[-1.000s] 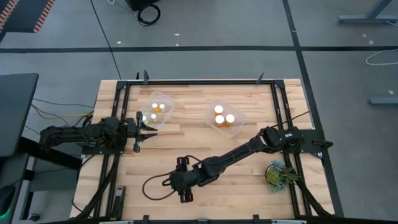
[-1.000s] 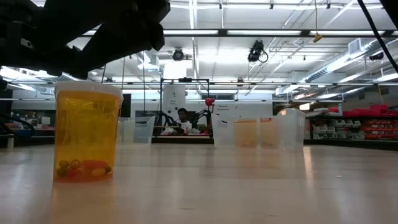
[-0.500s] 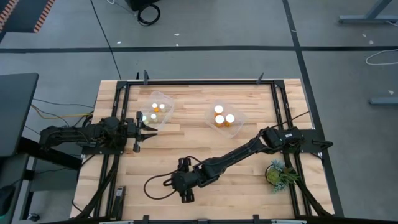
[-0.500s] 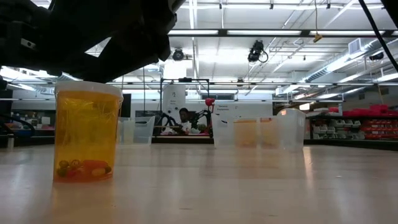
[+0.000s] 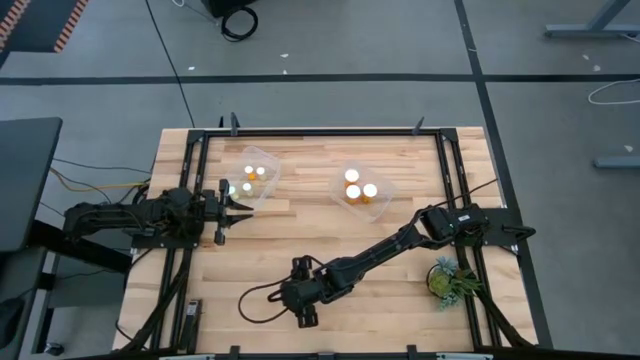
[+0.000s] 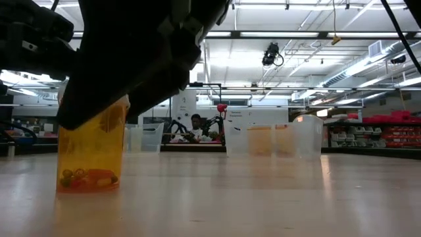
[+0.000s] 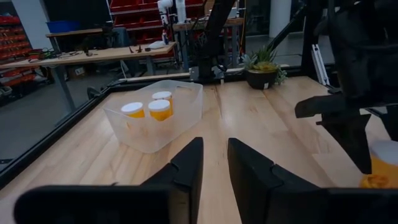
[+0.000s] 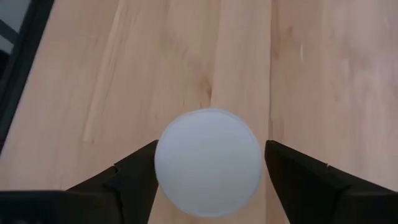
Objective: Pick and place medicine bottles into bin by pill shape (circle, oval)
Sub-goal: Put the big orange pill bottle into the right transparent bin
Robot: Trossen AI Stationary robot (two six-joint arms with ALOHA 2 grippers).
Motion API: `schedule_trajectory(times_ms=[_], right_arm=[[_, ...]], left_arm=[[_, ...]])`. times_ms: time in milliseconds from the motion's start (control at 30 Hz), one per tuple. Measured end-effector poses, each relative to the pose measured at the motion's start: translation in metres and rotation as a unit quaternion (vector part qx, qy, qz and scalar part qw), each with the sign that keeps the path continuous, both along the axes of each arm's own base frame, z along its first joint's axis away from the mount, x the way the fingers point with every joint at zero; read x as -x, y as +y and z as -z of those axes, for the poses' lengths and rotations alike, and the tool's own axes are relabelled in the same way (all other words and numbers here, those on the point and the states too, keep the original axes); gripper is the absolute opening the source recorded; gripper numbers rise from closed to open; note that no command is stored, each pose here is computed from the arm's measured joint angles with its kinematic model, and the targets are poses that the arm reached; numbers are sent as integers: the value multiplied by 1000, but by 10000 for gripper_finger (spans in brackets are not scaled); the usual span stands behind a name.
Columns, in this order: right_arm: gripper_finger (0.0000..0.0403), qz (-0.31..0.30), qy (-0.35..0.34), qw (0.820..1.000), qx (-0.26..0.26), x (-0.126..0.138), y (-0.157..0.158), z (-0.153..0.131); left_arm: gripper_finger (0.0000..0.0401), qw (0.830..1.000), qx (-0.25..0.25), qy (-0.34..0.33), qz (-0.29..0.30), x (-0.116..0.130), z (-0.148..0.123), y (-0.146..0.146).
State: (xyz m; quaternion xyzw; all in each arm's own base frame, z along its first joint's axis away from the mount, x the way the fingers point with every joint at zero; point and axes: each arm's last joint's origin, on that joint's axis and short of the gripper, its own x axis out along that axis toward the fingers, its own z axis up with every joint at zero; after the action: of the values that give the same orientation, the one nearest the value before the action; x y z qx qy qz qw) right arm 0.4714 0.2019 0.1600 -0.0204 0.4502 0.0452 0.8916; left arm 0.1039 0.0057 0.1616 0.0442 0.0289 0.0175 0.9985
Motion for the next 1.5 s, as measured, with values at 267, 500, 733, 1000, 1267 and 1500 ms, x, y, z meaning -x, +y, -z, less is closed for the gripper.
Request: schedule_trajectory(times_ms=[267, 500, 733, 1000, 1267, 1500], right_arm=[[237, 1, -1, 1000, -1, 0, 0, 0], [218, 3, 17, 1000, 8, 1, -4, -13], [225, 17, 56, 998, 28, 3, -15, -31], [222, 33, 103, 992, 61, 7, -29, -36], [222, 47, 141, 984, 101, 19, -39, -47], [223, 88, 99, 982, 134, 41, -51, -104]], left_arm=[[91, 1000, 0, 0, 0, 0, 0, 0], [83, 1000, 0, 0, 0, 0, 0, 0], [90, 1000, 0, 0, 0, 0, 0, 0], [83, 1000, 0, 0, 0, 0, 0, 0], [85, 1000, 0, 0, 0, 0, 0, 0], [91, 1000, 0, 2, 0, 0, 1, 0]])
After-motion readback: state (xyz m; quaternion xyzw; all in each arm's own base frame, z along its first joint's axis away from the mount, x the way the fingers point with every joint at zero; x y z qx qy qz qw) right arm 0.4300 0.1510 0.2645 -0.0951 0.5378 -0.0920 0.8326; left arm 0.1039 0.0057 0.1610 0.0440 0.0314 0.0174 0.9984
